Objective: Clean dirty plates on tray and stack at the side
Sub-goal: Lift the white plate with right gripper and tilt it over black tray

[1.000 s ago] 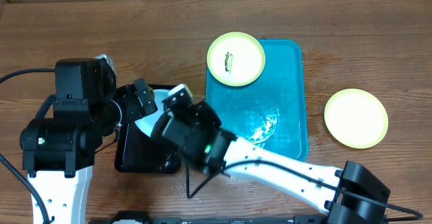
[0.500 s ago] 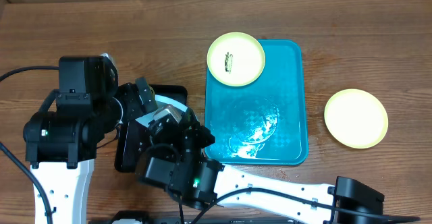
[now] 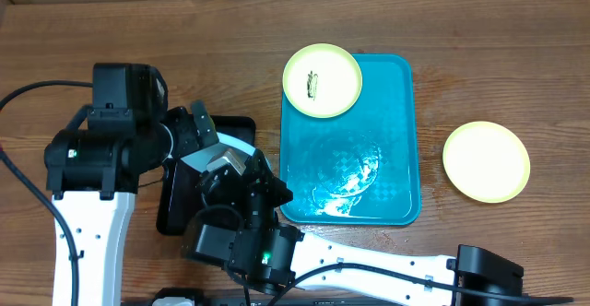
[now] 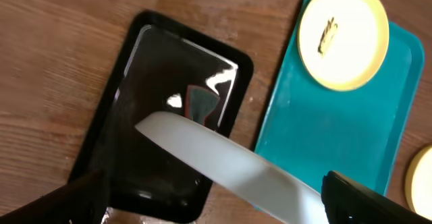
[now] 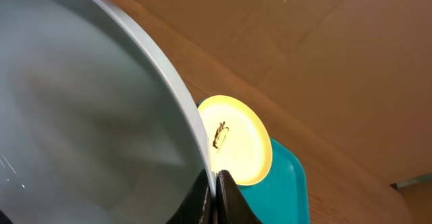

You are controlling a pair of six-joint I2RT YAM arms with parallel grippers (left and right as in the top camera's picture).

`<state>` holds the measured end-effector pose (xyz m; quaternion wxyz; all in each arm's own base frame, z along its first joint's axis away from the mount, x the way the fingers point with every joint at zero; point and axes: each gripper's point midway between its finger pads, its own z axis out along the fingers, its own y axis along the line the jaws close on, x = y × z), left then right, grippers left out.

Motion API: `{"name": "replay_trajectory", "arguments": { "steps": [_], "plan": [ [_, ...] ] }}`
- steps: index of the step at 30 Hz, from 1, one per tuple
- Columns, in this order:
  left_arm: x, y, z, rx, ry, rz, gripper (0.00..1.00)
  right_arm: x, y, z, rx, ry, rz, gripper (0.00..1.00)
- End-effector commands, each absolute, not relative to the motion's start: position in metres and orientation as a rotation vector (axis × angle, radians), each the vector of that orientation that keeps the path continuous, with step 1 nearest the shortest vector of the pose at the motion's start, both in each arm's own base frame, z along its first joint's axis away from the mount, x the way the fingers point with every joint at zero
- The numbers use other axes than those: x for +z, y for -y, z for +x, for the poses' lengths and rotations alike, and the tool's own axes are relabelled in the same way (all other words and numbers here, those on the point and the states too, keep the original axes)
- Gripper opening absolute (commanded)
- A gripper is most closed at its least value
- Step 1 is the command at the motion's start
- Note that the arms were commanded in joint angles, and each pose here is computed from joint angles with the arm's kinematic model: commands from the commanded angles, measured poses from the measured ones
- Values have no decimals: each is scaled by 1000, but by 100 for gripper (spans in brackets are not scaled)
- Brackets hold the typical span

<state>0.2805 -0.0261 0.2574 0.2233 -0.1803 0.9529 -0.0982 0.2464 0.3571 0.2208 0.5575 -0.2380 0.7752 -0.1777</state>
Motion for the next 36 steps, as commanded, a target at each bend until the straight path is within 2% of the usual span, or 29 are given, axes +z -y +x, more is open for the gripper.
{"name": "replay_trajectory", "arguments": {
  "steps": [1, 5, 9, 18, 30, 33, 36],
  "plan": [
    [260, 35, 277, -339, -2662, -469, 100, 238, -355, 246, -405, -1804, -517, 4],
    [270, 39, 274, -369, -2635, -407, 100, 237, -354, 246, -413, -1806, -524, 4],
    [302, 28, 263, -311, -2509, -395, 100, 236, -353, 246, -425, -1807, -535, 4],
    [350, -26, 200, -91, -2198, -719, 100, 238, -355, 246, -406, -1805, -518, 4],
    [354, -26, 191, -97, -2178, -713, 100, 248, -358, 248, -376, -1775, -448, 4],
    [354, -26, 191, -97, -2178, -713, 100, 257, -349, 251, -451, -1729, -421, 4],
    [354, -26, 191, -97, -2178, -713, 100, 255, -357, 248, -443, -1733, -477, 4]
  ]
}}
